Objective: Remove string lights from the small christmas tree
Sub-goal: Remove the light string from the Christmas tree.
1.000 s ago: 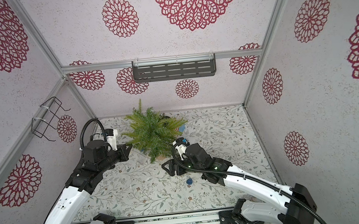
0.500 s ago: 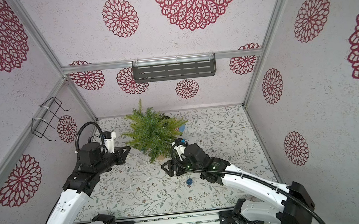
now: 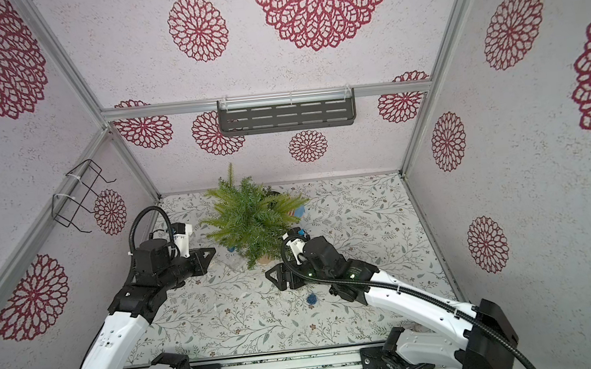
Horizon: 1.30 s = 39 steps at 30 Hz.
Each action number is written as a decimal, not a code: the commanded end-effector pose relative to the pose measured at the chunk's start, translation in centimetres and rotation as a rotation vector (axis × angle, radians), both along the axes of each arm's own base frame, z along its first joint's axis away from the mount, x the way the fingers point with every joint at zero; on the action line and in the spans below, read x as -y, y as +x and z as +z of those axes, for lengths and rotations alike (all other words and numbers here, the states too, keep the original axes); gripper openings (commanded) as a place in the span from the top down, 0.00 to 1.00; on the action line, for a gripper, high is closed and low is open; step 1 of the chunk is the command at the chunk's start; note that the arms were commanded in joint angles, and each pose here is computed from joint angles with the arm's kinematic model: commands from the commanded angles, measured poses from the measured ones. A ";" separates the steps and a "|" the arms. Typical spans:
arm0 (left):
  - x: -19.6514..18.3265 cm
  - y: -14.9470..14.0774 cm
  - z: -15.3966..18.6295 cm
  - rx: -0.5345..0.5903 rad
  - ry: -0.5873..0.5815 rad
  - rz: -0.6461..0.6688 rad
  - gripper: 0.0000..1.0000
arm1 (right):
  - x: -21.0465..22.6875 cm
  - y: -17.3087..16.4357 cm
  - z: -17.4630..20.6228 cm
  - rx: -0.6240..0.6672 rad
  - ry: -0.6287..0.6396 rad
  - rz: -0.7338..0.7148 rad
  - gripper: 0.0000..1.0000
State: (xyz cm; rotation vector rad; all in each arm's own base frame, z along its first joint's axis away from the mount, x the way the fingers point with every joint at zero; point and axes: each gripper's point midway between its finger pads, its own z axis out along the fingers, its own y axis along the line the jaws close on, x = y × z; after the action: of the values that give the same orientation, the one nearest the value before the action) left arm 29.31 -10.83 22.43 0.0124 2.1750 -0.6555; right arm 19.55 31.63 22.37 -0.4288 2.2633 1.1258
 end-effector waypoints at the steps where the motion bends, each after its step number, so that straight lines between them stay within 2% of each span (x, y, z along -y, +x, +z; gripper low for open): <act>1: -0.1 0.2 0.4 0.026 -0.010 0.000 1.00 | -0.4 0.3 2.1 0.066 0.042 0.011 0.13; 6: -0.9 0.7 0.1 0.027 0.006 0.037 1.00 | -0.3 0.3 2.1 0.066 0.042 0.010 0.13; 12: -1.8 2.5 1.8 0.090 -0.017 0.094 1.00 | -0.2 0.2 2.7 0.077 0.053 0.008 0.13; 22: -1.9 5.8 2.5 0.096 -0.077 0.094 1.00 | 0.1 0.2 3.2 0.092 0.060 0.000 0.13; 30: -3.0 7.4 1.3 0.050 -0.111 0.133 1.00 | 0.2 0.1 3.1 0.092 0.060 0.000 0.13; 39: -4.6 8.0 -0.4 0.014 -0.122 0.179 1.00 | 0.3 0.1 3.2 0.096 0.061 -0.003 0.13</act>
State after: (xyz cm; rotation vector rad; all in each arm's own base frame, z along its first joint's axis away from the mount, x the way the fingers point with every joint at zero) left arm 36.78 -6.43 21.28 -0.2484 2.1279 -0.6679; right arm 19.46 31.42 23.11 -0.4330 2.2374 1.1316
